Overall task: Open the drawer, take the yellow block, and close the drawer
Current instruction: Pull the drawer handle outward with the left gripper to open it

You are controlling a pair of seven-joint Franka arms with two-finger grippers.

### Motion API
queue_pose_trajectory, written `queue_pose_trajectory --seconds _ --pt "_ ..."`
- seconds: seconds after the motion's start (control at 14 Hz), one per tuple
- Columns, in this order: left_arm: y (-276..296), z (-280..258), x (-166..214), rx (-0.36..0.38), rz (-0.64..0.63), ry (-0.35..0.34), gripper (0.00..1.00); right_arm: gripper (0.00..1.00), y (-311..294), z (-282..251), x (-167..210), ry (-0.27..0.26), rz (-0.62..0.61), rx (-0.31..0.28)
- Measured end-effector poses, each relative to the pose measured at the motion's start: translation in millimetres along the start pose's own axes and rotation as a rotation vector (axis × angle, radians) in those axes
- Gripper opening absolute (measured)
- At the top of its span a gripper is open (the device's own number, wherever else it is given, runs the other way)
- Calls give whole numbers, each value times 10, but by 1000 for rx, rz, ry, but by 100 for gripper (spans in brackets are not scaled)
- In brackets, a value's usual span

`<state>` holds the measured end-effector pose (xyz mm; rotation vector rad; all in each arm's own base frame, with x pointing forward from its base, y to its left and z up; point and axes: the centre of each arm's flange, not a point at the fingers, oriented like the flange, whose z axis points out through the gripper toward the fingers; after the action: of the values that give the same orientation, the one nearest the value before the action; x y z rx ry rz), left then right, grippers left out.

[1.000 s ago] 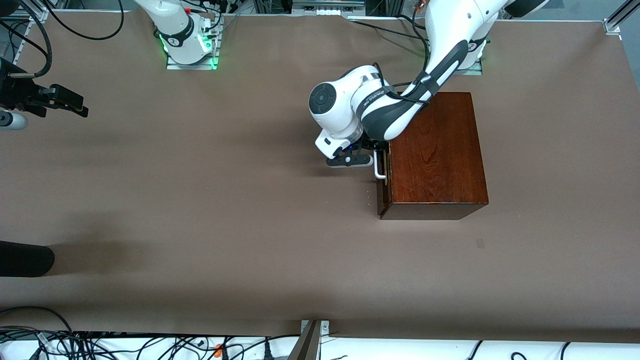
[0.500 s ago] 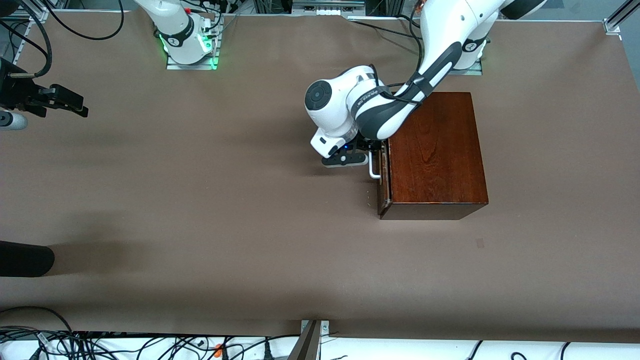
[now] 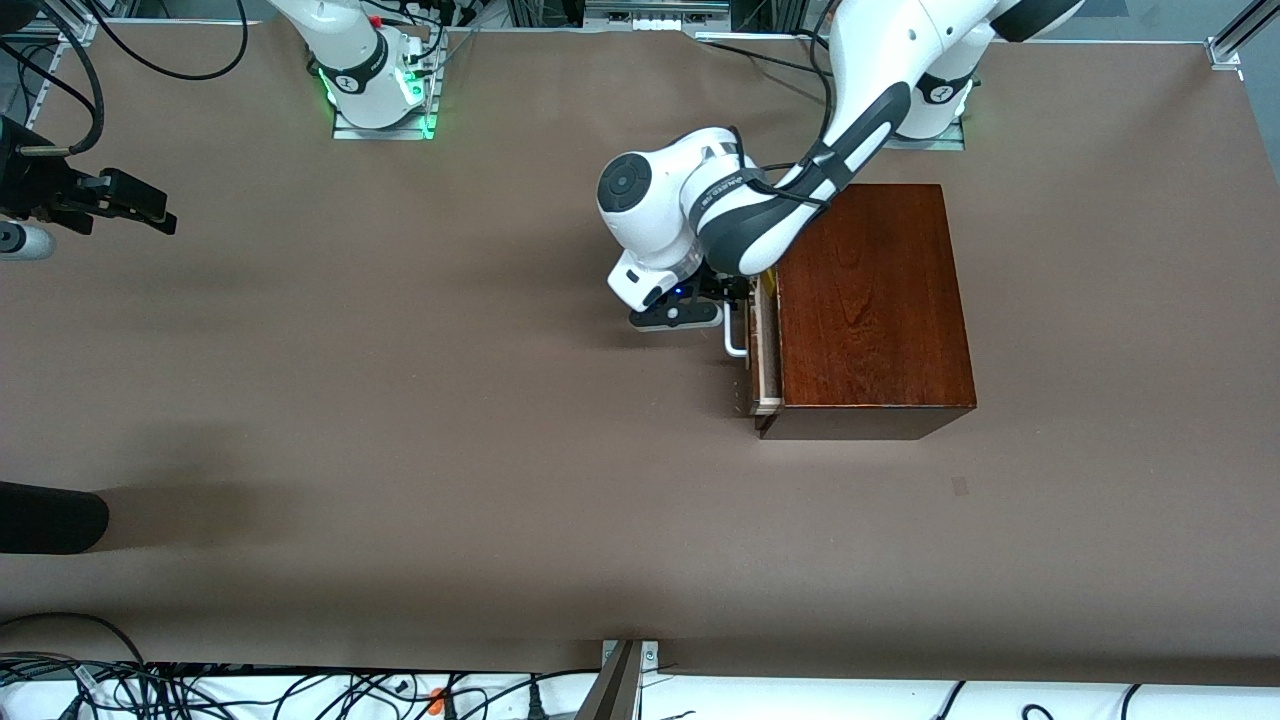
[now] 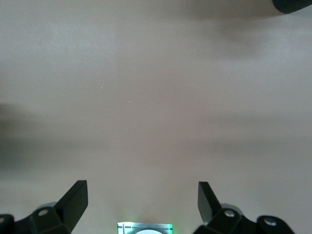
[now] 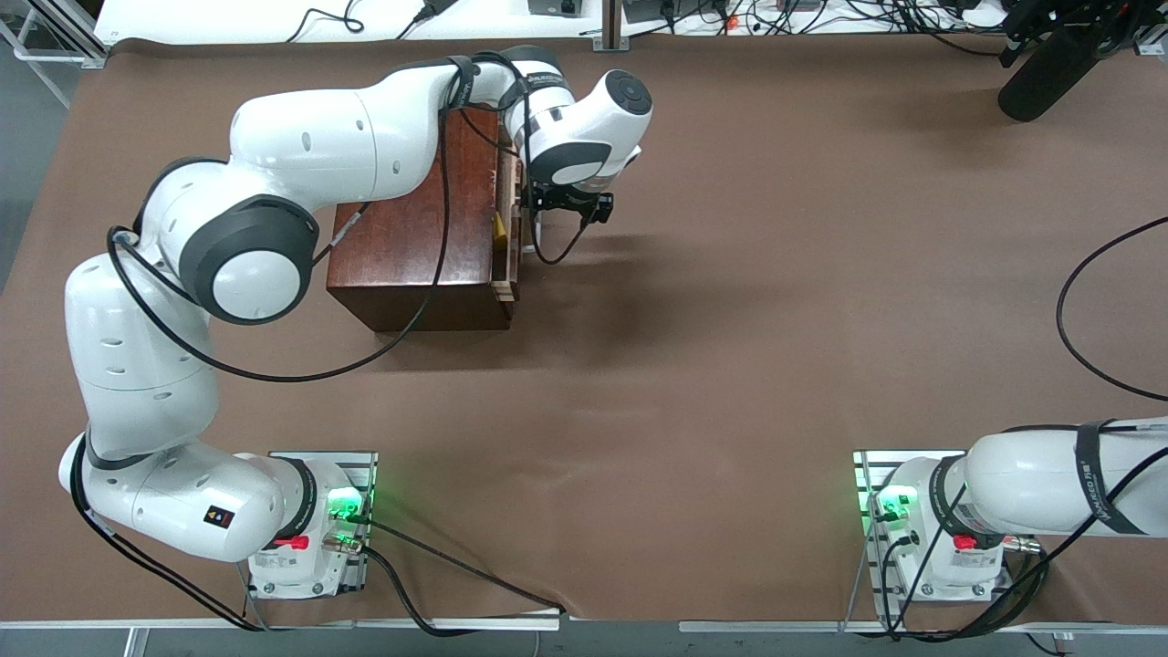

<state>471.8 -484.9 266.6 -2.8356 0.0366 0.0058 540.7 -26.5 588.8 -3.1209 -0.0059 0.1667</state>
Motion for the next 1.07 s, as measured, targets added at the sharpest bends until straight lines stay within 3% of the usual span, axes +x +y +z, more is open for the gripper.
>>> queue_pose_trajectory --seconds 1.07 --pt "716 -270 -124 -79 -18 47 100 100 2 39 23 -8 1 1"
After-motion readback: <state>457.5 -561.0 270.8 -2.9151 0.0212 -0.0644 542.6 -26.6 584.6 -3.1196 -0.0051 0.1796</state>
